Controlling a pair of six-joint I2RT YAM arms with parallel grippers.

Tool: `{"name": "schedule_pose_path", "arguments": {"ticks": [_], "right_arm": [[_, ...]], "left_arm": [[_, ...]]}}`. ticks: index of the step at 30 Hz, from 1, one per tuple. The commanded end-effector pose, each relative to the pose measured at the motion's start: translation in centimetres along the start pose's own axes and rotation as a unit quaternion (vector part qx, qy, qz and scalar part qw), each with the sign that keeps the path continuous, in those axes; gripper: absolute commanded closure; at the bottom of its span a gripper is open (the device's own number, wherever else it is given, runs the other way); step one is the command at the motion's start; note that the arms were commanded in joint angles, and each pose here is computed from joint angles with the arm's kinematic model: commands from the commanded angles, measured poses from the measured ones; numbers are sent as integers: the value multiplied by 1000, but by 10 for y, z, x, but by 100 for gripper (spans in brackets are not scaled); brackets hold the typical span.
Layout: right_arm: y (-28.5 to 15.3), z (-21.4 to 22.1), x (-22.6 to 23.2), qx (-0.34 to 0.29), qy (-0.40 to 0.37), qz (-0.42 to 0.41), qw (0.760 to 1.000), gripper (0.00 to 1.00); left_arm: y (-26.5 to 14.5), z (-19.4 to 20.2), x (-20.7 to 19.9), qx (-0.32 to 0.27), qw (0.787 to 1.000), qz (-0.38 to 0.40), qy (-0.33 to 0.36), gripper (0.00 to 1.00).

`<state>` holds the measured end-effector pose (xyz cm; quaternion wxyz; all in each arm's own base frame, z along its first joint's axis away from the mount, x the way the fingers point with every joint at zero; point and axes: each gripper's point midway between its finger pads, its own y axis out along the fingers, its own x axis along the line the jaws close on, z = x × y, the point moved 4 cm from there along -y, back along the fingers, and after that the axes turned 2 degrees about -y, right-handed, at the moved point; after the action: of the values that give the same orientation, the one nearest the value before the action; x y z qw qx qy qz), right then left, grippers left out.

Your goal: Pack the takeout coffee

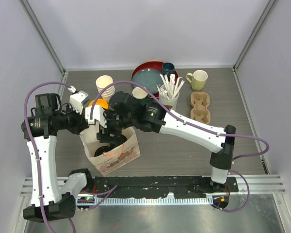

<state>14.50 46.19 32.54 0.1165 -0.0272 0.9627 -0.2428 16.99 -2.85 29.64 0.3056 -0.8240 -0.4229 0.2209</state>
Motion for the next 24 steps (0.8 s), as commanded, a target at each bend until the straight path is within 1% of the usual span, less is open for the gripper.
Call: {"name": "schedule_pose_path", "arguments": {"ticks": [1,7,14,18,20,24], "right_arm": [[-26,-26,-4,-49,2,29,998,25],[-53,-35,2,-73,6,35,997,25],[-87,-47,9,-120,19,44,992,24],[-111,-50,1,-139,55,86,985,24],[-117,-41,-11,-139,76,113,981,24],[-141,-18,-47,-142,155,194,958,24]], "left_arm": [[-10,31,-24,68,996,36,-47,100],[-10,31,-24,67,996,35,-48,100],[-10,31,-25,66,996,36,-49,100],[-11,32,-26,65,996,36,-49,100],[-10,33,-26,66,996,36,-50,100],[-10,33,-26,67,996,37,-50,100]]}}
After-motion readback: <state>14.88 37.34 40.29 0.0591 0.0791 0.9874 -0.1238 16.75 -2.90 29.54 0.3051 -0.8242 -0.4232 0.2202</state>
